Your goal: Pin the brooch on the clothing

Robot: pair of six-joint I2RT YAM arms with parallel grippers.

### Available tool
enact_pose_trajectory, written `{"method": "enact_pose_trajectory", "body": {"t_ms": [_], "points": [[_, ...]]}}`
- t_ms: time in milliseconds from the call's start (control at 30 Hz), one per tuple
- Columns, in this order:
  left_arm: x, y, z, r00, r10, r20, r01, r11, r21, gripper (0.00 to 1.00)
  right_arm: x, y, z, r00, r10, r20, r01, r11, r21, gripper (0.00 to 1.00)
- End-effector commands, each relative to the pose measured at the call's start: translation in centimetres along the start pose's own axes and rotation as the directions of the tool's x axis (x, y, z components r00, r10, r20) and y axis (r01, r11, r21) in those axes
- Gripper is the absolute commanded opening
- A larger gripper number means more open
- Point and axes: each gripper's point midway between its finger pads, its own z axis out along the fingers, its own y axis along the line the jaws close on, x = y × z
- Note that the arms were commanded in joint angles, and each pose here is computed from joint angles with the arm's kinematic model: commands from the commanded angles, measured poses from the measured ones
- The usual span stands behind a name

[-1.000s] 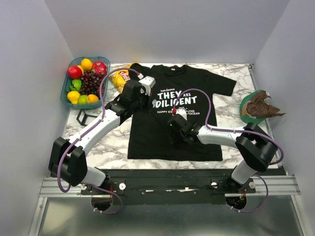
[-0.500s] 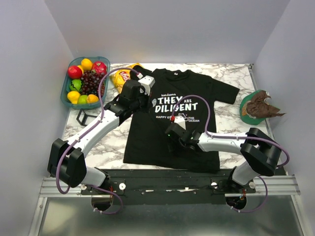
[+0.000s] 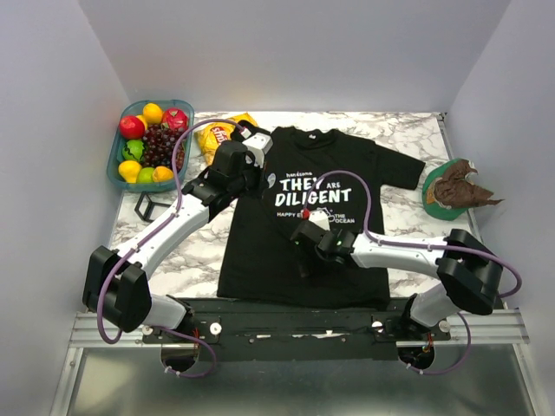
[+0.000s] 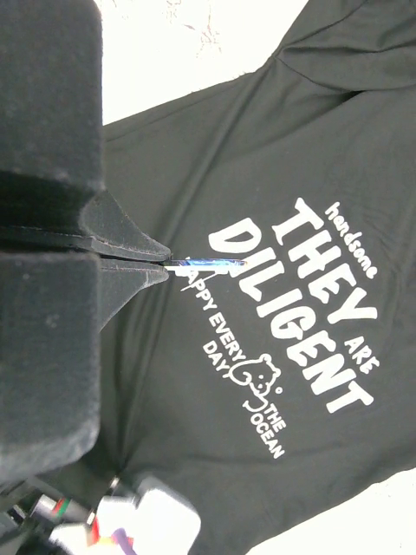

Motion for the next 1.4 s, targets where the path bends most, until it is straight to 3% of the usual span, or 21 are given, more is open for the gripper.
{"method": "enact_pose_trajectory", "body": {"t_ms": [0,167,333,633,800,1067,1367], "points": [[-0.2,-0.1,-0.6,1.0,0.018,0.011,-0.018,1.0,0.008,0.0,-5.3,0.2,-4.1,0.996,-0.013,0.085,0.017,0.999,-0.044,0.88],[-0.5,0.6,-1.0,0.999,0.038,0.02,-0.038,0.999,-0.031,0.0,-13.8,-3.4,-5.6,0.973,0.062,0.224,-0.045,0.996,-0.08,0.88],[-0.7,1.1,-1.3,0.998,0.054,0.026,-0.052,0.997,-0.062,0.0,-20.3,-9.3,-4.0,0.95,0.142,0.277,-0.131,0.99,-0.056,0.88],[-0.5,1.1,-1.1,0.998,0.054,0.02,-0.053,0.997,-0.057,0.0,-26.8,-17.3,3.8,0.965,0.179,0.191,-0.199,0.976,0.089,0.77],[-0.3,0.9,-0.8,0.999,0.052,0.013,-0.051,0.998,-0.045,0.0,-27.7,-18.8,6.7,0.979,0.161,0.121,-0.177,0.975,0.137,0.66],[-0.2,0.8,-0.7,0.999,0.052,0.007,-0.052,0.998,-0.036,0.0,-26.8,-19.2,11.4,0.987,0.158,0.028,-0.16,0.973,0.166,0.62],[-0.3,0.6,-0.9,0.999,0.05,0.014,-0.05,0.998,-0.029,0.0,-26.0,-19.8,13.3,0.985,0.169,-0.019,-0.163,0.969,0.184,0.56]]}}
